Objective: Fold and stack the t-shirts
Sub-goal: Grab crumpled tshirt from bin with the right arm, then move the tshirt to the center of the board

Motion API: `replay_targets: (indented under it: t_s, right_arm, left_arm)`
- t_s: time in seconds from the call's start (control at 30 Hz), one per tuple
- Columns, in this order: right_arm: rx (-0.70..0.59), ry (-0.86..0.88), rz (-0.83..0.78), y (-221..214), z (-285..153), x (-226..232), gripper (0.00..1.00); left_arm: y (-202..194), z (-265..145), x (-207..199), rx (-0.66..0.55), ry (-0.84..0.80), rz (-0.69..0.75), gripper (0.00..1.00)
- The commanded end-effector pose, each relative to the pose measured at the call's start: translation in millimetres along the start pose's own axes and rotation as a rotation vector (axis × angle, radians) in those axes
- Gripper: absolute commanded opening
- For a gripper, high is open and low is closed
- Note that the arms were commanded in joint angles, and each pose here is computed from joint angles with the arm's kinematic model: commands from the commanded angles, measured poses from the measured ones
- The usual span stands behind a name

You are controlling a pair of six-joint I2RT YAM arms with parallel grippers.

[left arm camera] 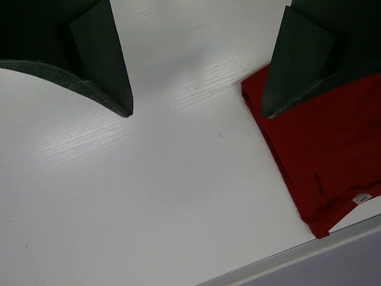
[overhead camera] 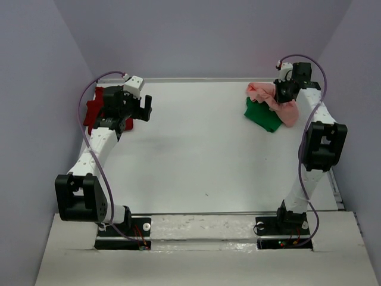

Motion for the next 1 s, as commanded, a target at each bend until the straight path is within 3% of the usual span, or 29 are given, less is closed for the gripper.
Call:
replay_targets:
  t_s: [0.0,0.23,0.5,0.8,0.97]
  right_arm:
    - [-0.189,0.060,-0.018,56.4,-69.8,7.4,0.00]
    - [-0.298,0.294,-0.041,84.5,-119.1,49.2,0.00]
    - [-0.378,0.411,-0.091,108.2,-159.9,81.7,0.00]
    - [-0.456,0.839,-0.122,133.5,-219.8,146.9,0.00]
    - [-0.439,0.969,-0.171,135.6,-235.4,188.5,0.00]
  left_arm:
    - [18.4,-8.1,-4.6,-0.071,0.000,0.007,0.99]
    - [22.5,-15.2,-4.7,-0.086,0.014,0.017,0.99]
    - [22.2,-19.7,-5.9,-0.094,0.009,0.023,0.99]
    - [22.7,-21.2,-8.3,-0.099,-0.004,0.022,0.99]
    - [21.7,-20.8,-8.7,-0.097,-0.005,0.024,0.99]
Point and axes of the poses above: each gripper's point midway between its finger pads, its own z axis out along the fingers, its own x axis along the line the jaws close on, y = z × x, the point moved 3 cm from there along -z, back along the fingers, and after that the axes turned 13 degrees about -z, right-handed, at the moved point
